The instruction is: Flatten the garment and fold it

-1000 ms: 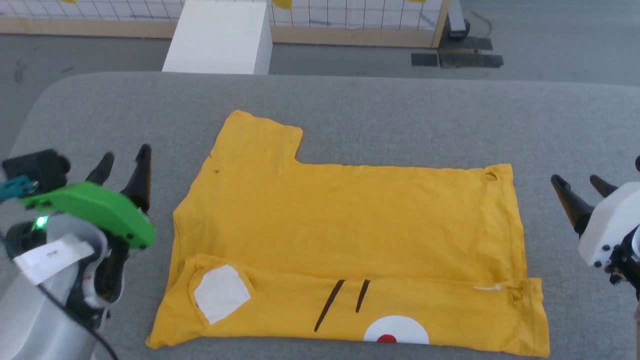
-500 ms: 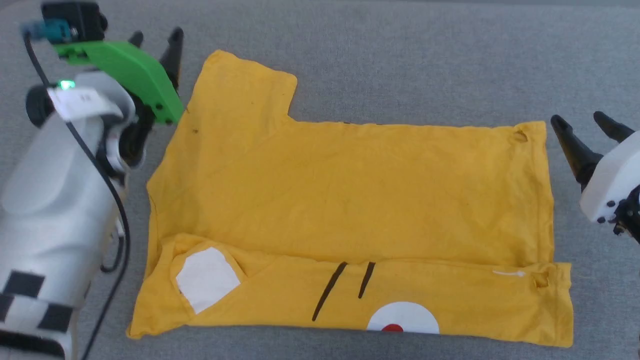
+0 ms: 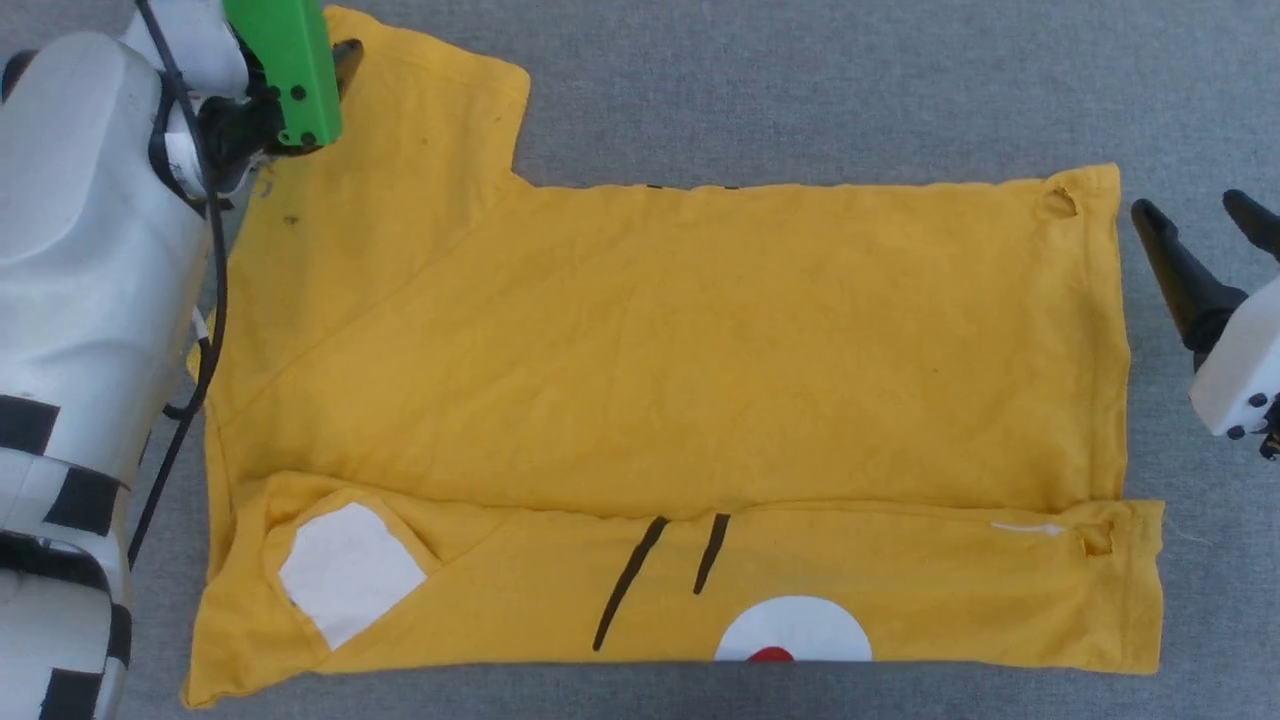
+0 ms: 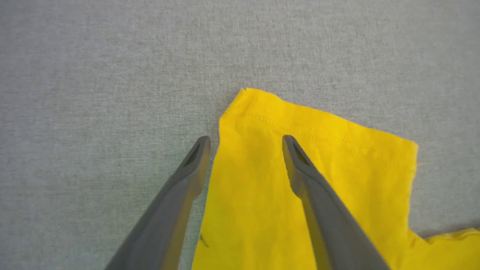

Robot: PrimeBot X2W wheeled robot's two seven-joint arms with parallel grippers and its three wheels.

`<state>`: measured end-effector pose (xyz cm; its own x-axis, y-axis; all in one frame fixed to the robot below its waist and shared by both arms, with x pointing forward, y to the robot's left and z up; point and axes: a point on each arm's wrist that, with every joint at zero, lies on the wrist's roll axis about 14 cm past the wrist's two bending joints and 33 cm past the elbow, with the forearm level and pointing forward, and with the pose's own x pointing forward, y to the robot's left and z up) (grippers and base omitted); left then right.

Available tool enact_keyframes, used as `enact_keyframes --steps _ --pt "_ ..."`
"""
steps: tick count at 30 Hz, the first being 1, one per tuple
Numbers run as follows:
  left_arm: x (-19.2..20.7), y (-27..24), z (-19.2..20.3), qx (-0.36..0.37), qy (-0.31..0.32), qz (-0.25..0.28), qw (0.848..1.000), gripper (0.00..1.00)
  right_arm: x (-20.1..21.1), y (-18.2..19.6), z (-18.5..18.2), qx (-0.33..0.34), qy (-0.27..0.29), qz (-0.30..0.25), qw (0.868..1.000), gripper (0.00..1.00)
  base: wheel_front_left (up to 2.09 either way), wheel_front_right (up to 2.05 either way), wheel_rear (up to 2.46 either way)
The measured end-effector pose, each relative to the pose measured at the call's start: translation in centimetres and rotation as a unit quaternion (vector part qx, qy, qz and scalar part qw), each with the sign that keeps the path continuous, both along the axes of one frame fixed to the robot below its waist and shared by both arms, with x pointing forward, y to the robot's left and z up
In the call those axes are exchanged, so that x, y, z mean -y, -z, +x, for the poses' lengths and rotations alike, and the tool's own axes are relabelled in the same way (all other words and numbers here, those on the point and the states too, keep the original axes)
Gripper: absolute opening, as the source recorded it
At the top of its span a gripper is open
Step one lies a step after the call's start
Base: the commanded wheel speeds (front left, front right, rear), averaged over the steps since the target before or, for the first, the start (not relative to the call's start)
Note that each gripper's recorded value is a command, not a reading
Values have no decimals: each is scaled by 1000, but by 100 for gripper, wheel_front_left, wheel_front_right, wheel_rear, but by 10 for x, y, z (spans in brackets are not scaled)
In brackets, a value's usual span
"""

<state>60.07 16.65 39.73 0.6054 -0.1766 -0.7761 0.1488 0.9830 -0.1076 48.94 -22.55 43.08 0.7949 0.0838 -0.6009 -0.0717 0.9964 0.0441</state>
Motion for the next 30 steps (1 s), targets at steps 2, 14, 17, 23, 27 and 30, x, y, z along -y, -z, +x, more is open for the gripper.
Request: enact_keyframes --steps 2,14,17,23,27,30 --pt "2 17 -7 -34 5 8 999 100 4 3 0 -3 4 -3 1000 100 0 0 0" --pt "1 33 -5 -45 -27 -40 998 0 1 14 2 -16 -1 -5 1000 100 0 0 0" --pt "3 25 -3 -19 -44 -75 996 0 1 9 4 -12 -4 -8 1000 100 0 0 0" --pt "2 0 0 27 -50 -110 992 0 0 2 9 -38 -27 -42 998 100 0 0 0" --pt "0 -15 1 46 -45 -113 991 0 -6 -1 20 -75 -52 -79 993 100 0 0 0" --pt "-1 -18 1 49 -41 -113 992 0 -9 8 24 -124 -71 -115 983 100 0 0 0"
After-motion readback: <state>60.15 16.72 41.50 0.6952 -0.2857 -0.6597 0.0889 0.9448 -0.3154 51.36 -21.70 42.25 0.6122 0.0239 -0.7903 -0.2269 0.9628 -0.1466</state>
